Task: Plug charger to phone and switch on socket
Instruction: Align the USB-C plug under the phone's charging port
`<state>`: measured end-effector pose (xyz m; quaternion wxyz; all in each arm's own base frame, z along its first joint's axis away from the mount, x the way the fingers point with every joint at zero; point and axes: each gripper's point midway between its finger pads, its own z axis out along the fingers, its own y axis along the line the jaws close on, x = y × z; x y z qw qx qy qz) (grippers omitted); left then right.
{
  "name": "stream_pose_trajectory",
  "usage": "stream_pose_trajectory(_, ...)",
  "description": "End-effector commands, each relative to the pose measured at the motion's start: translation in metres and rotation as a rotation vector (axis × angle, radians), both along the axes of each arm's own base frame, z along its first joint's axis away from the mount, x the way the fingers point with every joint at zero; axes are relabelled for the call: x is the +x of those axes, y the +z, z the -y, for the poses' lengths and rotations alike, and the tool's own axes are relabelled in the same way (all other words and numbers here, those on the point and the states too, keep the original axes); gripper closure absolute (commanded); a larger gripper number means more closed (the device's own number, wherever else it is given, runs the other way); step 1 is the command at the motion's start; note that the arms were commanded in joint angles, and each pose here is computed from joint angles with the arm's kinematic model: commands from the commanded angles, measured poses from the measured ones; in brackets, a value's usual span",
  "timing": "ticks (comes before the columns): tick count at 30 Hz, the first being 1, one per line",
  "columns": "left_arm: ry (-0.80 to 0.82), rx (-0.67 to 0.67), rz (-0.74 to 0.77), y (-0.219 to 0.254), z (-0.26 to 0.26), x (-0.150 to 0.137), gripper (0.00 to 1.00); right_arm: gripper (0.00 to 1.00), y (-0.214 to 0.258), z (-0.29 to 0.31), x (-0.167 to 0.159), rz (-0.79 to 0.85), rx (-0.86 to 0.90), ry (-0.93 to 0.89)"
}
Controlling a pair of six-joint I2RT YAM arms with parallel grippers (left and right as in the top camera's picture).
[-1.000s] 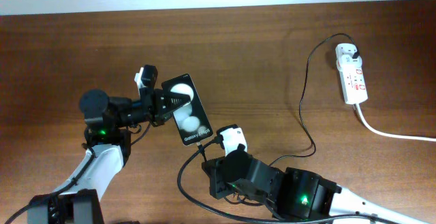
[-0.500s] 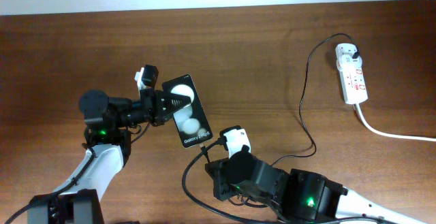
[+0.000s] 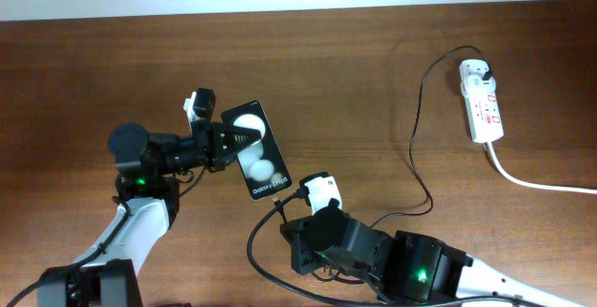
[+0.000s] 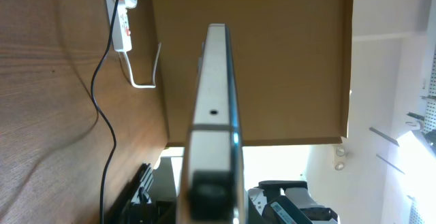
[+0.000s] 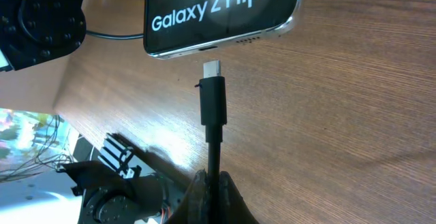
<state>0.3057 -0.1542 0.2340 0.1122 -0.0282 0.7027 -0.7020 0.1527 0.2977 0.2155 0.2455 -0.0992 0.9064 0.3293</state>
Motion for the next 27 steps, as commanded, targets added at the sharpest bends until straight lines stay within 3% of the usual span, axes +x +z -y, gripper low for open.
stream_pose_trajectory(1,0.009,0.003,0.033,0.0055,-0.0010,0.0026,1.00,0.96,0.0018,0.0007,0.0023,0.019,-0.004,0.000)
stream_pose_trajectory(27,-0.018,0.002,0.016,0.0051,-0.0001,-0.0018,1.00,0.96,0.0003,0.0022,0.0025,0.034,-0.022,0.013)
